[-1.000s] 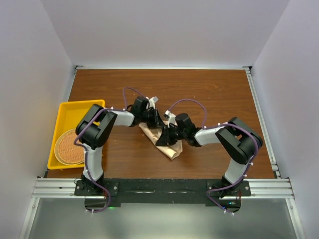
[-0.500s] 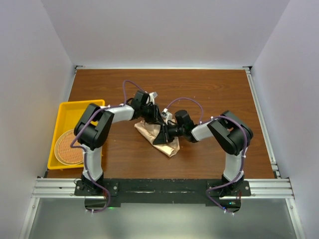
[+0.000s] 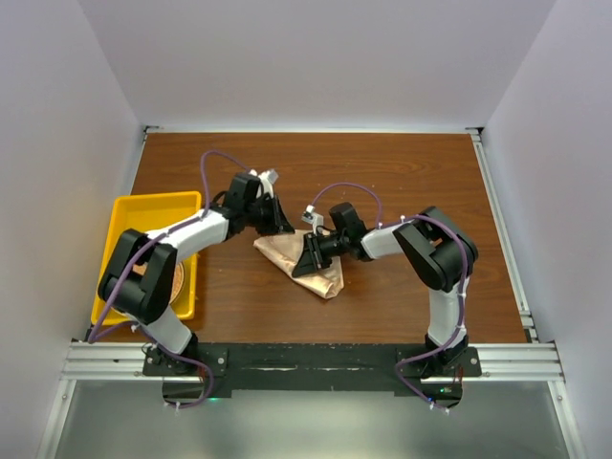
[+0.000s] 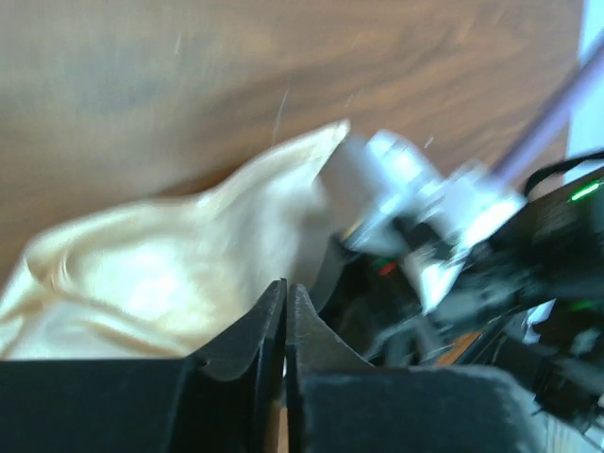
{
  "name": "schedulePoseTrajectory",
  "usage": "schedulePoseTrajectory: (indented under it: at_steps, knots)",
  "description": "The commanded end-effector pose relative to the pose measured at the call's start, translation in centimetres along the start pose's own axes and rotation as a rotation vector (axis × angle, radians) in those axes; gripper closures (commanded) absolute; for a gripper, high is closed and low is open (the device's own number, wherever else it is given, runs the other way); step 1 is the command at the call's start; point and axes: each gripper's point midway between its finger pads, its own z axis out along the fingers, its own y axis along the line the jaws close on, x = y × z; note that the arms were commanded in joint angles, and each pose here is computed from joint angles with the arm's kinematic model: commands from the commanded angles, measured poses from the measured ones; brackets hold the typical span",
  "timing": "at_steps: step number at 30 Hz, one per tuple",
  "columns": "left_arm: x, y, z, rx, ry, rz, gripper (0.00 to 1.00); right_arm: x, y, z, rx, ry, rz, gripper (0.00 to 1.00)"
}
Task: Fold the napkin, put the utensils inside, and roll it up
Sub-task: Roll the napkin with the utensil
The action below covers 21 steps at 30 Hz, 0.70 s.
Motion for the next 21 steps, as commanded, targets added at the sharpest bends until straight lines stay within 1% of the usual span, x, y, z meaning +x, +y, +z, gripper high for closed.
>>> schedulePoseTrajectory:
  at_steps: [1, 2, 3, 4, 6, 7, 9, 10, 12, 13, 14, 16, 17, 18, 19, 20, 21]
  knots:
    - [3.0, 0.4, -0.3, 0.049, 0.025, -0.054, 0.97, 6.1, -6.4, -0.5, 0.246, 0.14, 0.164, 0.84]
    - [2.6, 0.0, -0.3, 0.078, -0.009, -0.043, 0.98, 6.3, -6.5, -0.4, 0.253, 0.148, 0.174, 0.84]
    - [3.5, 0.6, -0.2, 0.073, -0.002, -0.056, 0.99, 6.3, -6.9, -0.4, 0.27, 0.147, 0.179, 0.84]
    - [2.9, -0.1, -0.4, 0.116, -0.038, -0.044, 1.0, 6.4, -7.2, -0.4, 0.278, 0.147, 0.186, 0.85]
    - [3.9, 0.1, -0.4, 0.138, -0.036, -0.063, 1.0, 6.8, -7.6, -0.4, 0.289, 0.15, 0.203, 0.87]
    - [3.3, -0.4, -0.8, 0.158, -0.071, -0.065, 1.0, 6.8, -7.8, -0.5, 0.29, 0.146, 0.216, 0.88]
    - [3.4, -0.5, -1.6, 0.161, -0.101, -0.075, 0.99, 7.0, -8.1, -0.3, 0.286, 0.145, 0.227, 0.9]
    - [3.3, -0.2, -1.9, 0.142, -0.119, -0.1, 0.89, 7.0, -8.2, -0.4, 0.294, 0.143, 0.229, 0.94]
    - [2.8, -0.4, -3.0, 0.128, -0.153, -0.116, 0.77, 7.1, -8.4, -0.4, 0.29, 0.141, 0.237, 0.96]
    - [2.8, -0.1, -3.4, 0.103, -0.163, -0.135, 0.68, 7.0, -8.4, -0.4, 0.288, 0.138, 0.237, 0.97]
    - [2.8, 0.1, -3.6, 0.089, -0.174, -0.146, 0.64, 6.9, -8.5, -0.5, 0.29, 0.135, 0.237, 0.98]
    - [2.2, -0.5, -4.5, 0.118, -0.224, -0.185, 0.56, 6.8, -8.6, -0.6, 0.287, 0.132, 0.238, 0.98]
    - [3.3, 0.3, -4.5, 0.122, -0.22, -0.209, 0.55, 6.7, -8.4, -0.6, 0.274, 0.132, 0.241, 0.99]
    - [3.5, 0.3, -4.6, 0.145, -0.233, -0.224, 0.55, 6.6, -8.4, -0.6, 0.266, 0.127, 0.242, 0.99]
    - [2.3, -1.0, -5.2, 0.234, -0.291, -0.242, 0.62, 6.6, -8.4, -0.6, 0.263, 0.128, 0.248, 0.99]
    - [4.0, 0.1, -4.9, 0.247, -0.284, -0.269, 0.7, 6.5, -8.5, -0.5, 0.265, 0.127, 0.249, 0.99]
    - [4.1, 0.2, -4.9, 0.276, -0.306, -0.278, 0.79, 6.4, -8.4, -0.5, 0.258, 0.124, 0.25, 0.99]
